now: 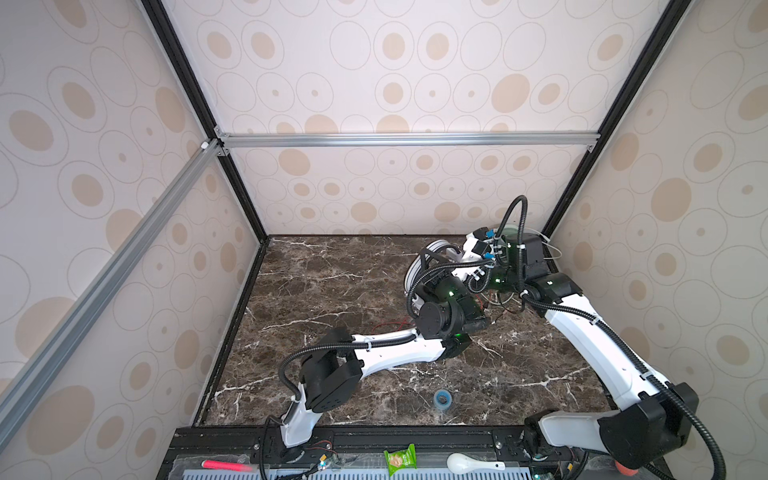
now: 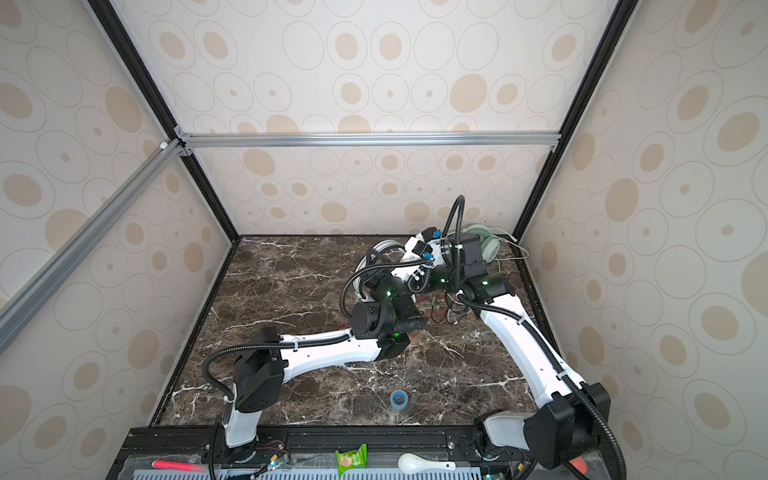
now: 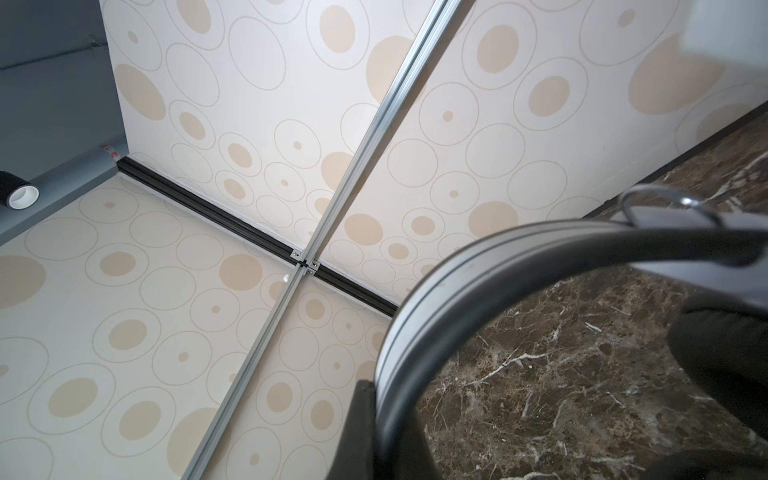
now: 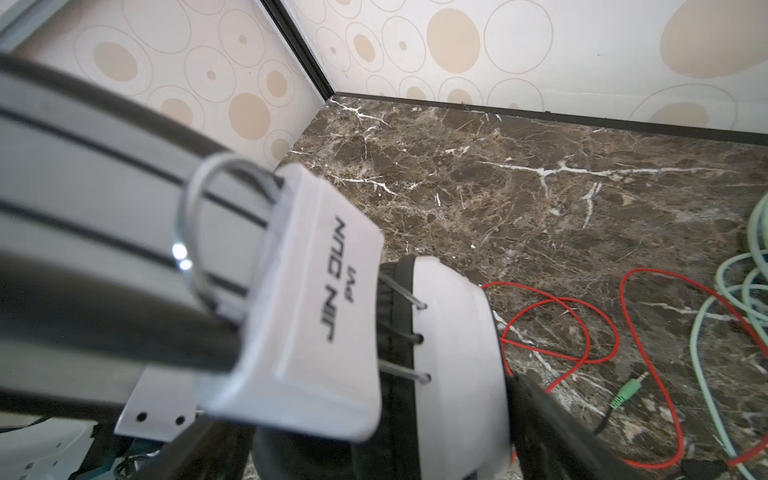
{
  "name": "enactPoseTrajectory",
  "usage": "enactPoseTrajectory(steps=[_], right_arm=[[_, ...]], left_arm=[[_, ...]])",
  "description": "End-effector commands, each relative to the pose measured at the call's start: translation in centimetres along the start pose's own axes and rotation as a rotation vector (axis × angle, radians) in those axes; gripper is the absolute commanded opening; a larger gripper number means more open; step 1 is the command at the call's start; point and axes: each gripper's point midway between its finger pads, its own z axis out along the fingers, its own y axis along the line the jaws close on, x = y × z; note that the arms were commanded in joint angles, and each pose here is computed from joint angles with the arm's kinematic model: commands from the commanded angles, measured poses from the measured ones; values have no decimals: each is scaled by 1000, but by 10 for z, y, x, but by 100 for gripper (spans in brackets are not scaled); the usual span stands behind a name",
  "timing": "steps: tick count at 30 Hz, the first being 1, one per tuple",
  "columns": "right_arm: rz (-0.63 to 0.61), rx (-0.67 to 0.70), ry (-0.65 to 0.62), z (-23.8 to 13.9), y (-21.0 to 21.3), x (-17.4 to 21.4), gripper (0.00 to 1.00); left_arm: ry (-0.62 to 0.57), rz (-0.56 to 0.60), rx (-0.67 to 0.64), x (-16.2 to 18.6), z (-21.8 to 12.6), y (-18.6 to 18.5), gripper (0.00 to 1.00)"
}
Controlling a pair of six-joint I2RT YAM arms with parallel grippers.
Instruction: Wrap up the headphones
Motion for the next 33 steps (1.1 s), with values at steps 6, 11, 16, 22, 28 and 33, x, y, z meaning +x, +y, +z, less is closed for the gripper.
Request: enactPoseTrajectory(steps=[6, 11, 16, 22, 28, 33], right_arm=[[-18, 0, -71, 8, -2, -20, 85], [-85, 3, -138, -7, 13, -36, 71], [-138, 9, -126, -10, 21, -34, 42], [-140, 27, -119, -10, 20, -27, 15], [-115, 111, -102, -11, 5, -22, 0], [-44, 257, -67, -11, -26, -24, 0]], left_arm=[[117, -211, 160, 27, -15, 13, 0], [115, -223, 164, 26, -15, 17, 0], [114, -203, 163, 27, -17, 10, 0], [114, -208, 163, 22, -17, 4, 0], [112, -207, 162, 18, -17, -3, 51], [100, -130, 139, 23, -17, -20, 98]])
